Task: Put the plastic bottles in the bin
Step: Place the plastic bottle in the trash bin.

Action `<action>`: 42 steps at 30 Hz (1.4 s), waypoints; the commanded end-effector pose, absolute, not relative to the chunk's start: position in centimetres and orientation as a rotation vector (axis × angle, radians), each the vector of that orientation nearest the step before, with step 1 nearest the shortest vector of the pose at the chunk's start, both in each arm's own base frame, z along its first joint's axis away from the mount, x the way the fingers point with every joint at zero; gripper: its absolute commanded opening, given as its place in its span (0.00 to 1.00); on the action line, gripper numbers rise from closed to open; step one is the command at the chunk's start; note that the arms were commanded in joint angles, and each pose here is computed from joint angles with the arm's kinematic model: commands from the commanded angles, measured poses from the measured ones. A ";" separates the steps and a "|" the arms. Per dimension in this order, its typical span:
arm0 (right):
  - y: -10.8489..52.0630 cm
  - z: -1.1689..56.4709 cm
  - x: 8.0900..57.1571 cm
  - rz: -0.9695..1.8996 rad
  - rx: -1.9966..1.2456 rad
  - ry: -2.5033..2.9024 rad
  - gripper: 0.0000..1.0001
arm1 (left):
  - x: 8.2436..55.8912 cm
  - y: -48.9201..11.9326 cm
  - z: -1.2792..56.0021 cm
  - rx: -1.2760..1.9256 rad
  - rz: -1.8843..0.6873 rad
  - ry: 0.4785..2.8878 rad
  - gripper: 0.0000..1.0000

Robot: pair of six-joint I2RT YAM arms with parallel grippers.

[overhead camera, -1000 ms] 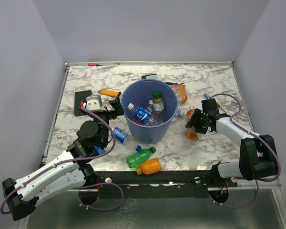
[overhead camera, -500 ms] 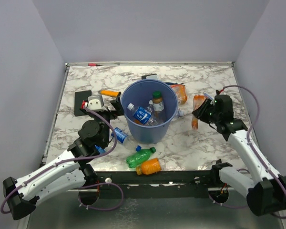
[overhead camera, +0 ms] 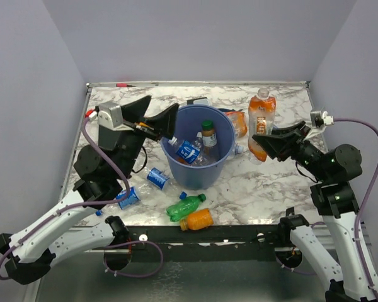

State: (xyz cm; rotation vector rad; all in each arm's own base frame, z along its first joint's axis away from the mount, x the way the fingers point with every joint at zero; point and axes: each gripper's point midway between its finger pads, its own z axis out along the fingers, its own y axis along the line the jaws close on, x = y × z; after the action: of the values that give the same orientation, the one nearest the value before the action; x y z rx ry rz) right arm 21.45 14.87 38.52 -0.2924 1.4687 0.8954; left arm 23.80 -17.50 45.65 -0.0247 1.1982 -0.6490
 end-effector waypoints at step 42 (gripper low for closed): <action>19.5 44.2 14.7 1.290 -0.664 1.255 0.99 | 15.9 -38.8 53.9 0.841 -1.489 1.009 0.11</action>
State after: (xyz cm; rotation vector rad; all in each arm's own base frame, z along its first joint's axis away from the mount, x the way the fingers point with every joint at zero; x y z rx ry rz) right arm 14.75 19.69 42.73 -0.7116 1.2312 1.2868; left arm 15.66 -39.82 52.40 0.8615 1.0431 -1.5713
